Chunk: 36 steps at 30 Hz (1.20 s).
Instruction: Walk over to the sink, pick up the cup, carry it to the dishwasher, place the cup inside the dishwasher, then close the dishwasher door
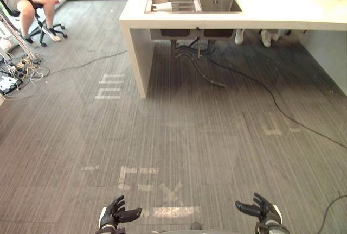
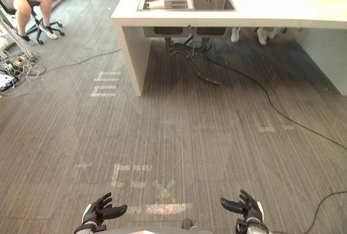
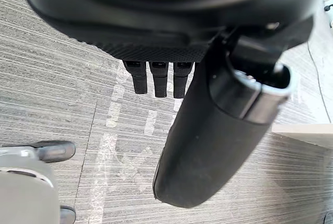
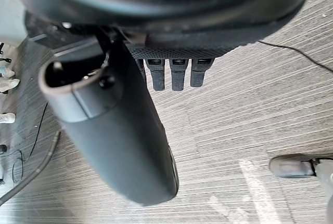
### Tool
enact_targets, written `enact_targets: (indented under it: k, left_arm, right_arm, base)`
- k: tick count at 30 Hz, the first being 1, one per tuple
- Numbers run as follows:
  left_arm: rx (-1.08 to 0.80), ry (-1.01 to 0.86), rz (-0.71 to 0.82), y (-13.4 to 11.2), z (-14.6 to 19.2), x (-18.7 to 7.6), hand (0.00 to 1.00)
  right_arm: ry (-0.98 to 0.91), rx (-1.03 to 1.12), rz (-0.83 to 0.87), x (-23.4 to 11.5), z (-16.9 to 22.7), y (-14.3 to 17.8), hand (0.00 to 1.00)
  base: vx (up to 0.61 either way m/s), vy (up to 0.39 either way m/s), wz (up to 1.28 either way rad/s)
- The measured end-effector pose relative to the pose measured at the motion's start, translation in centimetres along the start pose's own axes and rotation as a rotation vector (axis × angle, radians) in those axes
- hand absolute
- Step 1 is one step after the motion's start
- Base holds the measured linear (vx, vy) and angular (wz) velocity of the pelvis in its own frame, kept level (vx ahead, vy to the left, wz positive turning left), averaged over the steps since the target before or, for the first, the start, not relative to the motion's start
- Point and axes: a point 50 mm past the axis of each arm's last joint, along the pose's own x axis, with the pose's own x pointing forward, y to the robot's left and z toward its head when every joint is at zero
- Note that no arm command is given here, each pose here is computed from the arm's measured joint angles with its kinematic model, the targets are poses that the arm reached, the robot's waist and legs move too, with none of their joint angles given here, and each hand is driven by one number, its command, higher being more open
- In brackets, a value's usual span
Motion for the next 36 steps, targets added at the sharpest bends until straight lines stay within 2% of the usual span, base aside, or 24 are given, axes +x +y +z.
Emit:
enact_targets:
  k: [4, 8, 11, 13, 16, 21, 23, 27, 30, 36]
  left_arm:
    - [0.024, -0.02, -0.051, -1.2, 0.4, 0.0, 0.9]
    - [0.006, -0.054, -0.035, -1.1, 1.3, 0.1, 0.9]
    - [-0.017, -0.081, -0.037, -1.2, 2.3, 0.4, 0.9]
    - [-0.014, -0.105, -0.034, -1.0, 3.1, 0.7, 0.9]
    - [-0.024, -0.135, -0.059, -2.1, 4.4, 1.1, 0.9]
    - [-0.043, -0.196, -0.083, -2.9, 5.8, 1.1, 0.9]
    - [-0.066, -0.281, -0.105, -3.5, 7.6, 0.6, 0.9]
    - [-0.137, -0.54, -0.172, -5.0, 13.1, -1.7, 0.9]
    - [-0.189, -0.65, -0.205, -5.6, 14.6, -3.7, 0.9]
    - [-0.204, -0.918, -0.289, -6.2, 18.9, -8.6, 0.9]
  right_arm:
    - [-0.021, 0.002, -0.01, 0.2, 0.7, 0.2, 0.9]
    - [-0.022, -0.023, 0.026, 0.3, 0.9, 1.1, 0.9]
    - [-0.066, -0.053, 0.042, 0.7, 2.5, 1.4, 0.9]
    - [-0.097, -0.063, 0.047, 0.7, 3.2, 1.4, 0.9]
    - [-0.122, -0.069, 0.033, 0.8, 4.0, 0.9, 0.9]
    - [-0.123, 0.009, 0.034, 0.7, 3.6, 1.6, 0.9]
    - [-0.165, 0.027, 0.025, 0.6, 4.3, 1.6, 0.9]
    - [-0.194, 0.045, 0.01, 0.6, 4.9, 1.4, 0.9]
    - [-0.175, 0.04, -0.003, 0.4, 4.1, 1.0, 0.9]
    - [-0.091, 0.054, 0.019, -0.5, 1.0, 2.1, 0.9]
  base:
    - [0.05, 0.061, 0.03]
    - [0.33, 0.0, -0.01]
    - [0.48, -0.099, 0.04]
    - [0.63, -0.213, 0.42]
    - [0.74, -0.352, 0.31]
    - [0.66, -0.294, 0.22]
    - [0.47, -0.167, 0.13]
    - [0.47, -0.047, -0.01]
    - [0.43, 0.112, -0.26]
    - [0.63, 0.2, -0.25]
